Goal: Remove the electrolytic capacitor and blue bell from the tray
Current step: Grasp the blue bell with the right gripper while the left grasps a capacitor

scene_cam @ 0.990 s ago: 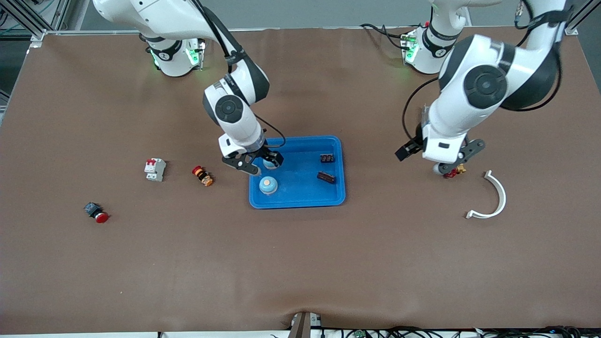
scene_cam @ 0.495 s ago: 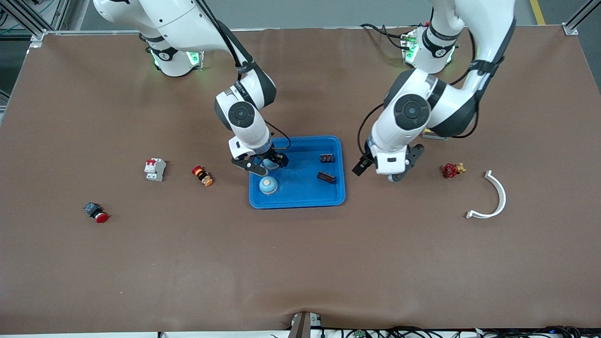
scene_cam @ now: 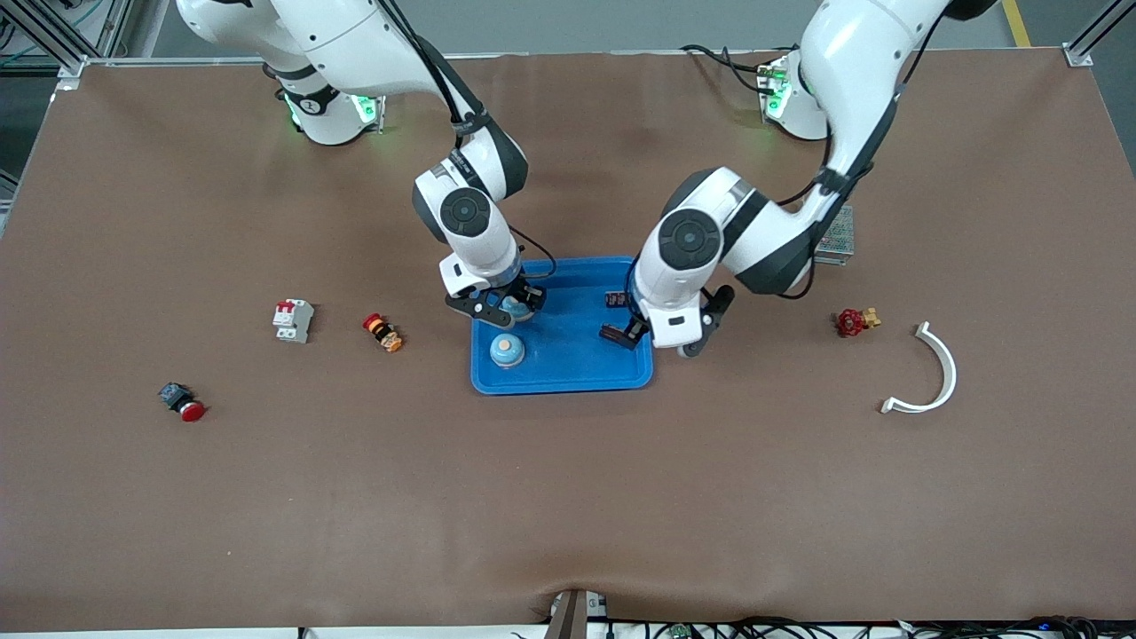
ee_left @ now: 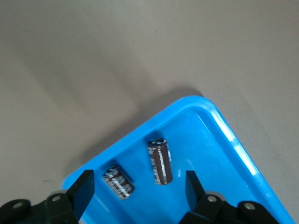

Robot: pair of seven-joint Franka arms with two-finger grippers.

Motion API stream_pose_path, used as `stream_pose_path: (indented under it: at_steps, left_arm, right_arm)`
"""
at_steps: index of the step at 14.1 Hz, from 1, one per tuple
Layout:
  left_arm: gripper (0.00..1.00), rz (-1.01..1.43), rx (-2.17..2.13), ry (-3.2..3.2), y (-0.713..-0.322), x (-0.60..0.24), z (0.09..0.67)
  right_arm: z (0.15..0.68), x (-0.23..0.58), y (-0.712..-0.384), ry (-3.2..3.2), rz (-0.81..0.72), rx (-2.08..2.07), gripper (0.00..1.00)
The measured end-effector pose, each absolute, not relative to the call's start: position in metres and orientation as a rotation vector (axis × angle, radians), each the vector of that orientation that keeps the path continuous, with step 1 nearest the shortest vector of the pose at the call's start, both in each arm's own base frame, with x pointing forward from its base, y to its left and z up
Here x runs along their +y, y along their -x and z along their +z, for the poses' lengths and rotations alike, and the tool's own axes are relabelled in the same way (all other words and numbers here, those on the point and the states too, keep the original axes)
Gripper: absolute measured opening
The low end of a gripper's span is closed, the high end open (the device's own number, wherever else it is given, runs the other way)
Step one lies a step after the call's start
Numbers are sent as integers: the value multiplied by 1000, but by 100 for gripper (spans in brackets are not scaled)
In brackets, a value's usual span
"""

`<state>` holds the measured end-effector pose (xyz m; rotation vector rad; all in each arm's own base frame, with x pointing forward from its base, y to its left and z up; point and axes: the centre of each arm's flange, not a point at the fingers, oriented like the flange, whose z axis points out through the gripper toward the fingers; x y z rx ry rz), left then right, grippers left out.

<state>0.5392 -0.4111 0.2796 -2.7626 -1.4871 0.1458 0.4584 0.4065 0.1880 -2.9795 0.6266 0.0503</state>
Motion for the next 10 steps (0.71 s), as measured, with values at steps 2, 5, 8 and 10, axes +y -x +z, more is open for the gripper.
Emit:
stream_pose_path:
  at_steps: [2,5,8,10]
  left_arm:
    - [77,143,-1496,2754,-536,-423,257]
    - [70,133,-1517,2731,-535,-429,241]
    - [67,129,-1532,2740,-535,-432,240]
    - [65,132,-1551,2727,-533,-434,238]
  right_arm:
    - [192,408,-462,2973,47,644,64]
    - [214,405,-482,3031,152,662,64]
    - [264,367,-524,3094,286,503,64]
    - [291,299,-563,3090,318,330,64]
